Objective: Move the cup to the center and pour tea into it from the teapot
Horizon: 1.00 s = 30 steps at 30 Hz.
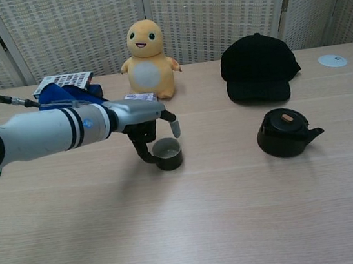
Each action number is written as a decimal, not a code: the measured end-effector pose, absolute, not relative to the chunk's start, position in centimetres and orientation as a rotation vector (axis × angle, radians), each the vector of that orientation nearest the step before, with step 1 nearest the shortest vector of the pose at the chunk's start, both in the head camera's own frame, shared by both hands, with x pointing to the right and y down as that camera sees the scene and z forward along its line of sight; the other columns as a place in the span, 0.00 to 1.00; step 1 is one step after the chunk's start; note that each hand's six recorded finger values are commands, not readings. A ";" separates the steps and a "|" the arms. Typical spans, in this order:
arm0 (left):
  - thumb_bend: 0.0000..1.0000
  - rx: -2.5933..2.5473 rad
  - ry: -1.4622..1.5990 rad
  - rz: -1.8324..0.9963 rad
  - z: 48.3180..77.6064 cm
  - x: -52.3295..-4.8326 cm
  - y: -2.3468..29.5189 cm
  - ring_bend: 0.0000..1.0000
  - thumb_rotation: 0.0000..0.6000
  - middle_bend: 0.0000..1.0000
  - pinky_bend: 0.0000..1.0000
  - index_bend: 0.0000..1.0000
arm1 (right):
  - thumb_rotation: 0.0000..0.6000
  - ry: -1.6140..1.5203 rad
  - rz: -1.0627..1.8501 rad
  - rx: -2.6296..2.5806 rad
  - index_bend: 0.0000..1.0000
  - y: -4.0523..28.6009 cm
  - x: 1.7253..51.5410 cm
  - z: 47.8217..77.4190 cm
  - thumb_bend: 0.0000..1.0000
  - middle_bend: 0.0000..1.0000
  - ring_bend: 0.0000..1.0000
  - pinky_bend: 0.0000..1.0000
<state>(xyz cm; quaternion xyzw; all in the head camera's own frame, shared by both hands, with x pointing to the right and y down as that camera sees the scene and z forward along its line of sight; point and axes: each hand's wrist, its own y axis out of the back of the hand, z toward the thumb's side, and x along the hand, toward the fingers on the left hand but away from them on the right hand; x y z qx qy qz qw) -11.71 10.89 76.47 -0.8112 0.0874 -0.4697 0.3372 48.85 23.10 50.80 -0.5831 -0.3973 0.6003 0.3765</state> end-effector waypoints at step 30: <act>0.25 -1.881 0.627 -1.354 68.9 -23.4 8.9 0.39 1.00 0.29 0.46 0.05 | 1.00 -0.936 1.455 -1.582 0.33 21.5 46.9 52.2 0.12 0.25 0.17 0.22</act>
